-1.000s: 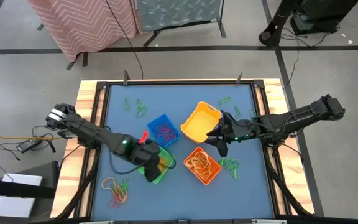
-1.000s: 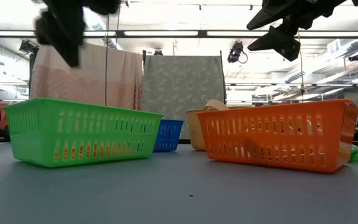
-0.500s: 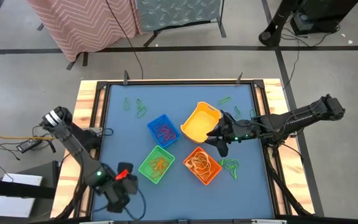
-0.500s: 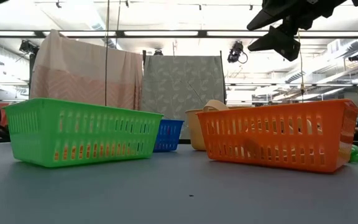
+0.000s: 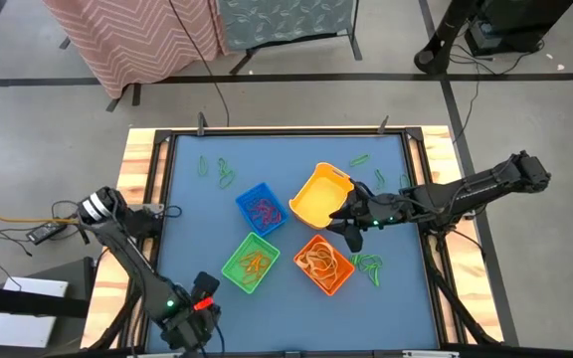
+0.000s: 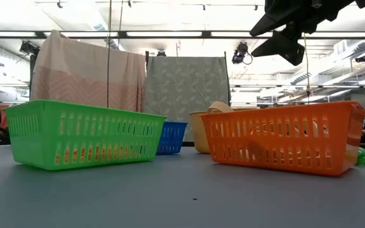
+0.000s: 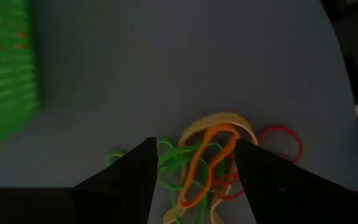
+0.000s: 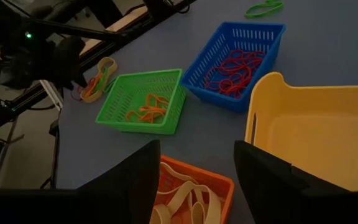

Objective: Sort rubber bands into baskets
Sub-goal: Put the orange rubber band into the green bin

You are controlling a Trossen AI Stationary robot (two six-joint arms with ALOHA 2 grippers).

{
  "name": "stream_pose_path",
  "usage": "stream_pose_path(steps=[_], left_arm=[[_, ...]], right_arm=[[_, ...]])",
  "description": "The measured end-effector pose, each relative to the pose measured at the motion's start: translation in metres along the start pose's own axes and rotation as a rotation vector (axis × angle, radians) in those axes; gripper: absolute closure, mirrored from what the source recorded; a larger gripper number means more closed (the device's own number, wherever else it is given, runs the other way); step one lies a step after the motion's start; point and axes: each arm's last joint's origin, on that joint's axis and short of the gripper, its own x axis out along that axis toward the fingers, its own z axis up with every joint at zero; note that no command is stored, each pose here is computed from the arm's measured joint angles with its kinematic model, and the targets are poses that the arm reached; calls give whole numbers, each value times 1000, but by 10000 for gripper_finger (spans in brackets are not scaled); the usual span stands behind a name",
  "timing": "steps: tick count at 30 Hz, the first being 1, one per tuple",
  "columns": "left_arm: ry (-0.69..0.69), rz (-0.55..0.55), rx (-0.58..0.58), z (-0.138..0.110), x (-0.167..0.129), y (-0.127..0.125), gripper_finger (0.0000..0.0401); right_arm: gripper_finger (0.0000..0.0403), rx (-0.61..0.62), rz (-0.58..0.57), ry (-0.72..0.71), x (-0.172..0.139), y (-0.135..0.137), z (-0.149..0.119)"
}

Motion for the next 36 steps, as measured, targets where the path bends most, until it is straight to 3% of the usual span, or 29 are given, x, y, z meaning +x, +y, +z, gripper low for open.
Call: stream_pose_path(steps=[10, 17, 23, 27, 36], left_arm=[[73, 27, -25, -14, 22, -1, 183], [34, -30, -14, -12, 31, -2, 183], [23, -12, -11, -13, 32, -1, 189], [29, -12, -10, -14, 33, -1, 218], [17, -20, -8, -12, 33, -2, 326]], right_arm=[[187, -7, -19, 32, 14, 0, -5], [187, 3, 7, 86, 21, 0, -10], [187, 31, 1, 95, 26, 0, -12], [187, 35, 9, 87, 28, 1, -11], [187, 38, 20, 76, 28, 2, -10]])
